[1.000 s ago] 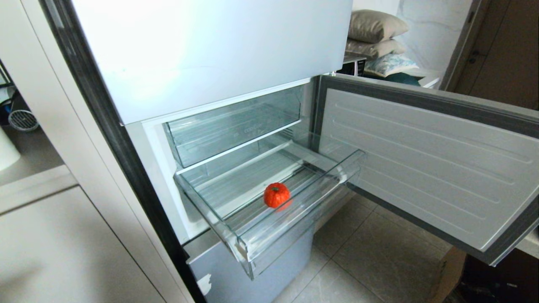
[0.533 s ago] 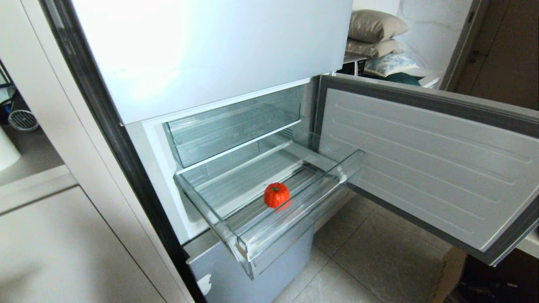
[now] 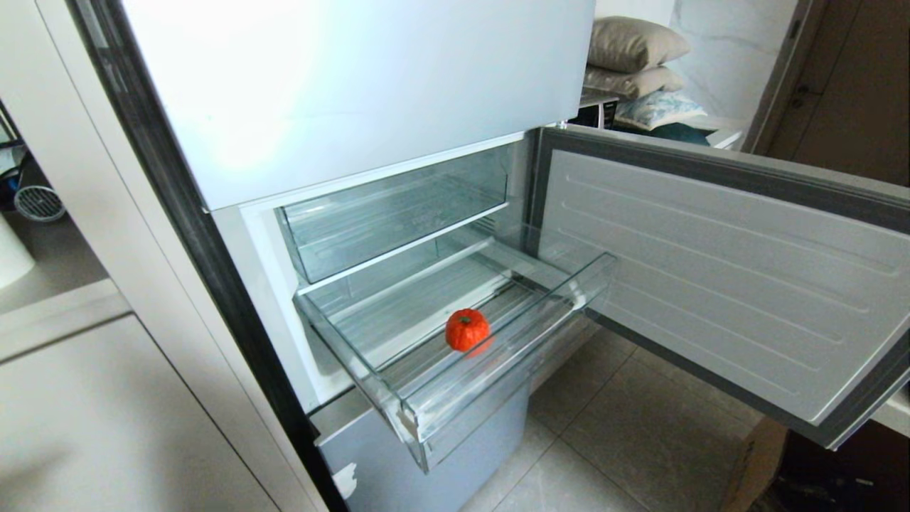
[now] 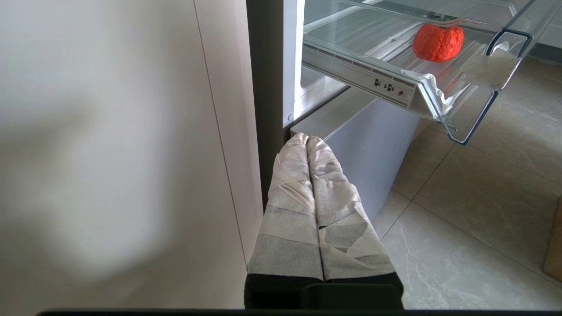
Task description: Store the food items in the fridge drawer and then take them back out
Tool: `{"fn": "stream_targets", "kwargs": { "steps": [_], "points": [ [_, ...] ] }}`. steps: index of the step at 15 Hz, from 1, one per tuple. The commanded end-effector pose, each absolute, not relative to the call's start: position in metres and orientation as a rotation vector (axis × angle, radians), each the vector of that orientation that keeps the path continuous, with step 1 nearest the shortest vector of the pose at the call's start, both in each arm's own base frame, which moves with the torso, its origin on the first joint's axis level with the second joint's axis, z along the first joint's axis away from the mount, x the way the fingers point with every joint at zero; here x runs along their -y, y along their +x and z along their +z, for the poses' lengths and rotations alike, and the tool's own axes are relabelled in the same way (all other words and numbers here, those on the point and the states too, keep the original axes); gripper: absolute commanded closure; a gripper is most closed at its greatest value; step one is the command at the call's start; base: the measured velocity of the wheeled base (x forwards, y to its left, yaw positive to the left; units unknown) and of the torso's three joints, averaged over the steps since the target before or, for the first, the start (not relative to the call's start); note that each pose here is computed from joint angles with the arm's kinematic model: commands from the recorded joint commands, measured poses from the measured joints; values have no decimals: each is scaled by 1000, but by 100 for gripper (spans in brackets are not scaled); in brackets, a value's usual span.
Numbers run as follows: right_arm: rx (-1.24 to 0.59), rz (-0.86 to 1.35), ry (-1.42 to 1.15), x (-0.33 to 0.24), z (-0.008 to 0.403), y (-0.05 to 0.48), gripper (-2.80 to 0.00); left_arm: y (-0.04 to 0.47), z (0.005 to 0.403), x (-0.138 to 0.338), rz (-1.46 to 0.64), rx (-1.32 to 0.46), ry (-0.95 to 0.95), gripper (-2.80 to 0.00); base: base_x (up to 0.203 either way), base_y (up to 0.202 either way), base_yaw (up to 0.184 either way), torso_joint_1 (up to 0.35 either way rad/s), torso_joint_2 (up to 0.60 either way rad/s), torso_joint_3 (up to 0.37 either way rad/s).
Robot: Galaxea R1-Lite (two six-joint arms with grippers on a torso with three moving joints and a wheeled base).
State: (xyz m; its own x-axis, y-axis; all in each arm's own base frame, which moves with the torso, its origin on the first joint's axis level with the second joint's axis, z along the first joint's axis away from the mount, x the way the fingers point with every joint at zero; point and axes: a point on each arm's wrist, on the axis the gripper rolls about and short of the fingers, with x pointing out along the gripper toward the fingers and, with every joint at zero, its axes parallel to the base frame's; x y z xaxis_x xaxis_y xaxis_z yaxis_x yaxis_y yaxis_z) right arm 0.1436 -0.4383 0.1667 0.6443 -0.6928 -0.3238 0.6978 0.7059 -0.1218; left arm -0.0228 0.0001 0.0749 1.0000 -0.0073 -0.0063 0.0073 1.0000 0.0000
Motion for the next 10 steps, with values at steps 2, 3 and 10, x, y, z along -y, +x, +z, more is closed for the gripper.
{"fn": "stream_targets", "kwargs": {
  "steps": [2,3,10],
  "points": [
    [-265,-823,-33,402,229,131,0,-23,75,0,-8,-6,0,0,0,0,0,0,0,0],
    [-220,-845,-33,386,251,126,0,-23,75,0,-8,-6,0,0,0,0,0,0,0,0],
    [122,-813,-116,215,376,103,0,-23,75,0,-8,-6,0,0,0,0,0,0,0,0]
  ]
}}
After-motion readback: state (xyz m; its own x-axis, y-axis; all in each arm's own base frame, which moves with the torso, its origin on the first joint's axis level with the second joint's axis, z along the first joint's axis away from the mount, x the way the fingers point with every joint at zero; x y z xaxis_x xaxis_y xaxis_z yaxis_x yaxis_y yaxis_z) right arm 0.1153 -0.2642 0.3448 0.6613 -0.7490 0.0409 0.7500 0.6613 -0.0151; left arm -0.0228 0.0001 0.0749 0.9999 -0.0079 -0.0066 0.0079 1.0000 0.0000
